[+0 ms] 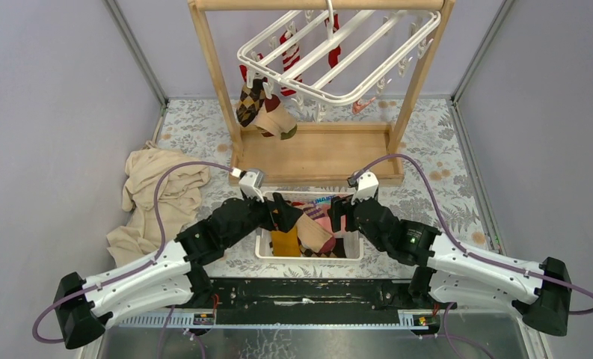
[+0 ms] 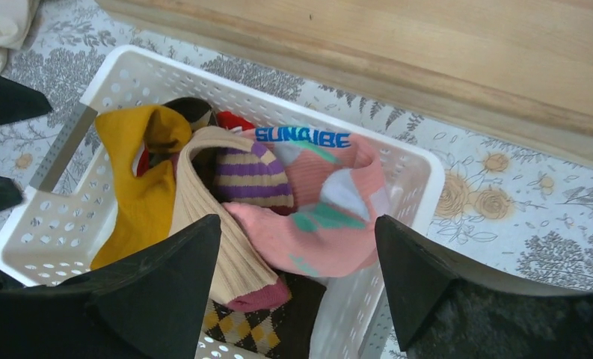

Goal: Remove the socks clipped to the hanger
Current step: Place the sock in the bin.

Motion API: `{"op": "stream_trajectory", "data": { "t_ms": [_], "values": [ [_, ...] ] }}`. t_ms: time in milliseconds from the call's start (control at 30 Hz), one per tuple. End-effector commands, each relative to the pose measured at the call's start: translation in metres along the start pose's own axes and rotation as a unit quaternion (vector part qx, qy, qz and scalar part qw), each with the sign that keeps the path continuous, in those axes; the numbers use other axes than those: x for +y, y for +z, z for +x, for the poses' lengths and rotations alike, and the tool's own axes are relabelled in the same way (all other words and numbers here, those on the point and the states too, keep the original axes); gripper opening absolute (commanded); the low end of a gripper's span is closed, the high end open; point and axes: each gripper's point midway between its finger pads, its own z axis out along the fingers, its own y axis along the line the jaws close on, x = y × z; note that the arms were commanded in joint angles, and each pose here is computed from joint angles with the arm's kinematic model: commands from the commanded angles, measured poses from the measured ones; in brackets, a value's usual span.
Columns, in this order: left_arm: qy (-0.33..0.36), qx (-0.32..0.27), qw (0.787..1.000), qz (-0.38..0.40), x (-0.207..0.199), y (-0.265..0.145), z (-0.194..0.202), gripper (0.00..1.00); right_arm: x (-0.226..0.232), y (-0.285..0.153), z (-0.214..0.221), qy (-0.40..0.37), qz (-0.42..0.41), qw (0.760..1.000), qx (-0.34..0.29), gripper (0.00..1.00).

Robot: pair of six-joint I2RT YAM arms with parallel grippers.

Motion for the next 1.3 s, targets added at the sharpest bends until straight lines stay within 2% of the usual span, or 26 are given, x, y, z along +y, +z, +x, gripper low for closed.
{"op": "stream_trajectory", "data": {
  "t_ms": [0,333,500,600,767,967,1267],
  "values": [
    [0.001,-0.028,1.000,0.005,-0.012,-0.012,-0.024,0.98,0.008,0.006,0.017,0.017,-0.017,0.999,0.026,0.82],
    [0.011,-0.053,0.998,-0.031,0.003,-0.027,-0.036,0.98,0.015,0.047,0.077,0.009,0.009,0.995,0.094,0.80],
    [0.005,-0.070,0.996,-0.049,0.013,-0.038,-0.040,0.98,0.026,0.065,0.091,0.011,0.002,0.994,0.108,0.80],
    [0.000,-0.082,0.995,-0.050,0.016,-0.042,-0.043,0.98,0.032,0.066,0.085,0.006,-0.004,0.994,0.110,0.80],
    [-0.009,-0.101,0.993,-0.061,0.024,-0.046,-0.045,0.98,0.042,0.050,0.026,0.006,-0.030,0.999,0.045,0.79],
    [-0.012,-0.114,0.991,-0.075,0.033,-0.045,-0.044,0.98,0.038,0.037,-0.040,-0.008,-0.017,0.999,-0.047,0.78],
    [-0.018,-0.099,0.991,-0.090,0.045,-0.040,-0.025,0.98,0.042,0.047,-0.107,-0.015,0.011,0.981,-0.195,0.76]
  ]
}}
